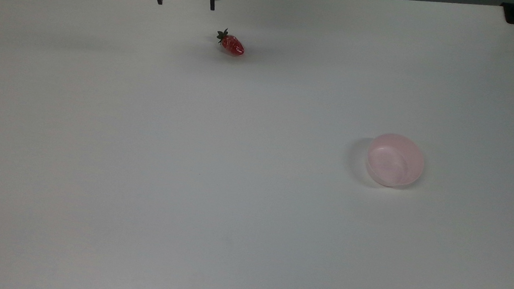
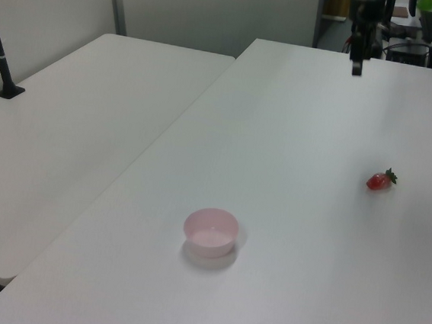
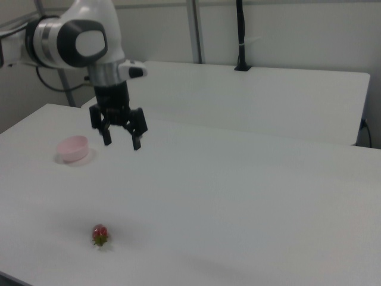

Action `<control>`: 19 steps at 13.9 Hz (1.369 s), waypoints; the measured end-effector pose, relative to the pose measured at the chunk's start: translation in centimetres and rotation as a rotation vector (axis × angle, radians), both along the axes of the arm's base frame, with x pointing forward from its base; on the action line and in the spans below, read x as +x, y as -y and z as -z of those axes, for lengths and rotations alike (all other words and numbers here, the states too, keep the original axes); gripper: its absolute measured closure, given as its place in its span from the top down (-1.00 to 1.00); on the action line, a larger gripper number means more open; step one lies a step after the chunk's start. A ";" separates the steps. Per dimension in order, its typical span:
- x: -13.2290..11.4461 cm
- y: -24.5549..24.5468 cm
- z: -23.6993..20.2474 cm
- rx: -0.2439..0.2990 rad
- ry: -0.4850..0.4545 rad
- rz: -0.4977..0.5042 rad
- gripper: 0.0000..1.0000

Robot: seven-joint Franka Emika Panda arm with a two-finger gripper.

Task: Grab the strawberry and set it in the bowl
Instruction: 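Move the open gripper over the red strawberry and lower it, then close the gripper on the red strawberry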

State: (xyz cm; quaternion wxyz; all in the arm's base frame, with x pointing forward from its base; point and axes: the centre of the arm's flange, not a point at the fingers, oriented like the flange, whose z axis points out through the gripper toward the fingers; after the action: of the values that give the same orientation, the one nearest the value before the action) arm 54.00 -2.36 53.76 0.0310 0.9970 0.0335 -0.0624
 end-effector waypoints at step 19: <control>-7.7 -9.4 21.2 -0.075 -0.215 -0.690 0.63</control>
State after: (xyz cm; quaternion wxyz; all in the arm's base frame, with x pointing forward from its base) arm 46.28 7.06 32.58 0.0832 0.9129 0.3687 -0.1541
